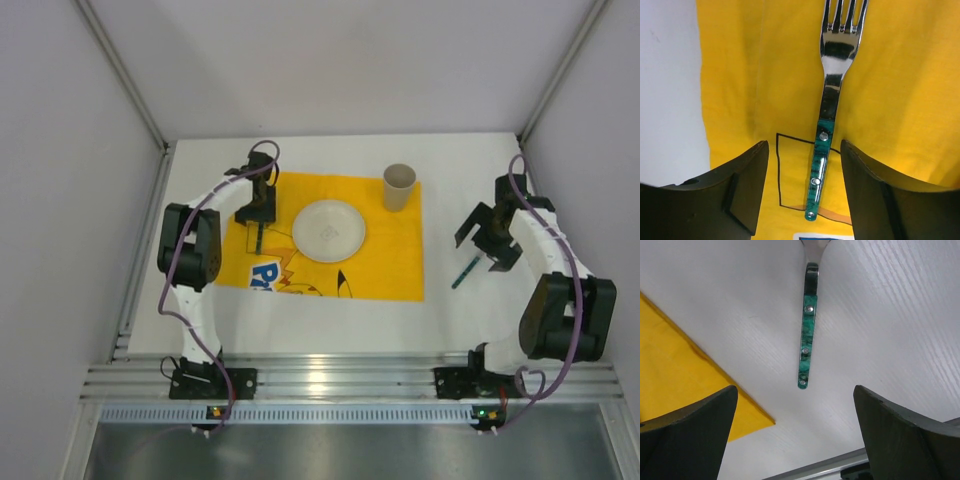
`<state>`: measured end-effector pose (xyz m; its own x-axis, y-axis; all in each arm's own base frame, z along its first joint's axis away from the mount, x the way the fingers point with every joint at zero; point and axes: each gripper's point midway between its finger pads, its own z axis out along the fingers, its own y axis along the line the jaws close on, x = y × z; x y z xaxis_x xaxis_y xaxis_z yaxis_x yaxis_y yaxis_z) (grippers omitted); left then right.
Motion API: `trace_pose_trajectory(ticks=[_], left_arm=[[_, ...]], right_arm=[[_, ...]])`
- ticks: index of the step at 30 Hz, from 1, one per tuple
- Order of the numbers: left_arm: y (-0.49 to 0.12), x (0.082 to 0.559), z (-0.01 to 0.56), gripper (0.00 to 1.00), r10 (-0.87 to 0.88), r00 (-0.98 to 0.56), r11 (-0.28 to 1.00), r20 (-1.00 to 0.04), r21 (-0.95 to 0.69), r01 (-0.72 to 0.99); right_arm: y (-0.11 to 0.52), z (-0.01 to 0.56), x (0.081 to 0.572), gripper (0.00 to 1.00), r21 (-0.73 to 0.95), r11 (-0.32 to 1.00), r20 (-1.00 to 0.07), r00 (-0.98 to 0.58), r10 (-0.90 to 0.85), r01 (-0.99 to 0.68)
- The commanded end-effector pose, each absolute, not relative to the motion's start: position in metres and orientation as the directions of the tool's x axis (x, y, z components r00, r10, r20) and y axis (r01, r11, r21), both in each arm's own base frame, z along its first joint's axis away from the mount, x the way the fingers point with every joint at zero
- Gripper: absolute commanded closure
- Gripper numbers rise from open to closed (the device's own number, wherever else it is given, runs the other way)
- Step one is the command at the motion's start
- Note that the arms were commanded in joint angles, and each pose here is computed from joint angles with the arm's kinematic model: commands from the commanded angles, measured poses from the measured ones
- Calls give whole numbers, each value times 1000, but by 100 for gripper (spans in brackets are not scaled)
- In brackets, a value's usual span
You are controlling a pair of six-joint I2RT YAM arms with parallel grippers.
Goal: Set the dinner table for one person
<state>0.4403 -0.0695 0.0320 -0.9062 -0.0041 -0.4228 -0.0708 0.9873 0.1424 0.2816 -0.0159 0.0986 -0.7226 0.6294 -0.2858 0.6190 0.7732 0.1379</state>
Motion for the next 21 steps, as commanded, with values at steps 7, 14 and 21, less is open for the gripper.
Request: trace_pose_trajectory(ticks=[7,14,21], left_arm=[[-84,401,79,38,-164,-867,985,-470,-29,-171],[-89,377,89,40,-176,-866,984,-468,-88,-153],[-89,376,93,40,-168,-863,986,-477,-91,-142]], right_arm=[[-42,56,310,0,49,773,-324,-722,611,632],[-59,24,318,20,-63,756,-307,-734,606,651],[-68,4,324,81,-121,758,-295,-752,589,641]])
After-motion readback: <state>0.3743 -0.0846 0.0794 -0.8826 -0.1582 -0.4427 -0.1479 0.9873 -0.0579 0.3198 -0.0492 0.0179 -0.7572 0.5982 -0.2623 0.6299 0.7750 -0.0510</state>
